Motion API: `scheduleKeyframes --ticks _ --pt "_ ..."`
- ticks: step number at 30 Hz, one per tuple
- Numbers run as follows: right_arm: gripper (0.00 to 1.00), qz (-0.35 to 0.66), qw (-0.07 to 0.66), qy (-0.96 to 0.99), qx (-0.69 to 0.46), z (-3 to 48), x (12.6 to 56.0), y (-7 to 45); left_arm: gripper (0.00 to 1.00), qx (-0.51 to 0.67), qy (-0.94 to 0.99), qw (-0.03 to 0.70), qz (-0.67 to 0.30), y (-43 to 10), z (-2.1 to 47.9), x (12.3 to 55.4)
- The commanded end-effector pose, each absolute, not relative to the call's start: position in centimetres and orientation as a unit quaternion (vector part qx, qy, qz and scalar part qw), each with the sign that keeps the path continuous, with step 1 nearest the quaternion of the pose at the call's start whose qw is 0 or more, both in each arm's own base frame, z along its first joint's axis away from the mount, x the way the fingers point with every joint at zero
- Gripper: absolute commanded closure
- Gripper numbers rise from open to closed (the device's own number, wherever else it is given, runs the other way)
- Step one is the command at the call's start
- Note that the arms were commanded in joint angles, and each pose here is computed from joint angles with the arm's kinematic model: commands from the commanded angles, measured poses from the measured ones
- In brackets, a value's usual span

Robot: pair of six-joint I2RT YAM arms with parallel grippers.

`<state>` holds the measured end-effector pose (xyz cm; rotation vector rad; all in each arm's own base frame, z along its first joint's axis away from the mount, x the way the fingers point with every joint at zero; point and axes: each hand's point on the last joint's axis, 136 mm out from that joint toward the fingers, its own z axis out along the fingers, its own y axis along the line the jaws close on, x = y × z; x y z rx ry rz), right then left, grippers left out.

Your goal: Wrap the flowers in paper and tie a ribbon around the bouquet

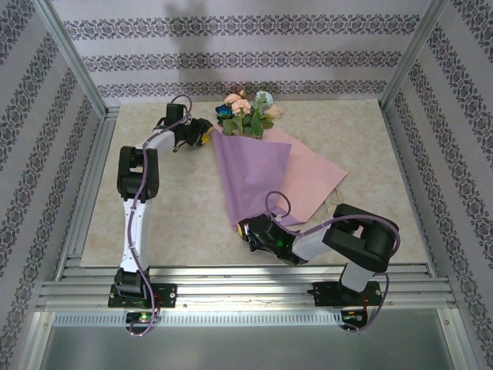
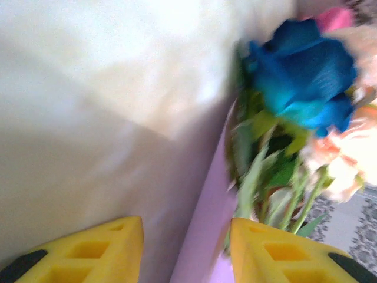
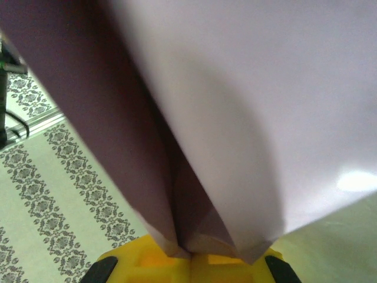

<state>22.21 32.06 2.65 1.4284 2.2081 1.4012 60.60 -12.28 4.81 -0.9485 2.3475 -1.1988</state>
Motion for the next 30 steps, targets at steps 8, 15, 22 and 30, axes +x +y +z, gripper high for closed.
scheduleKeyframes --ticks 8,15,22,30 --pt "1.0 0.45 0.0 0.709 0.543 1.3 21.3 33.3 0.73 -0.321 0.855 0.026 -0.406 -19.6 7.7 38.2" --pt "1.0 0.455 -0.003 0.714 0.532 2.0 21.5 33.9 0.58 -0.337 0.861 -0.023 -0.381 -21.5 5.6 28.3" --pt "1.0 0.465 0.002 0.711 0.528 2.7 21.9 34.1 0.55 -0.333 0.857 -0.031 -0.393 -22.8 5.3 26.4" --pt "1.0 0.477 0.004 0.705 0.525 3.4 22.3 34.4 0.59 -0.336 0.854 -0.043 -0.396 -23.5 3.4 24.6"
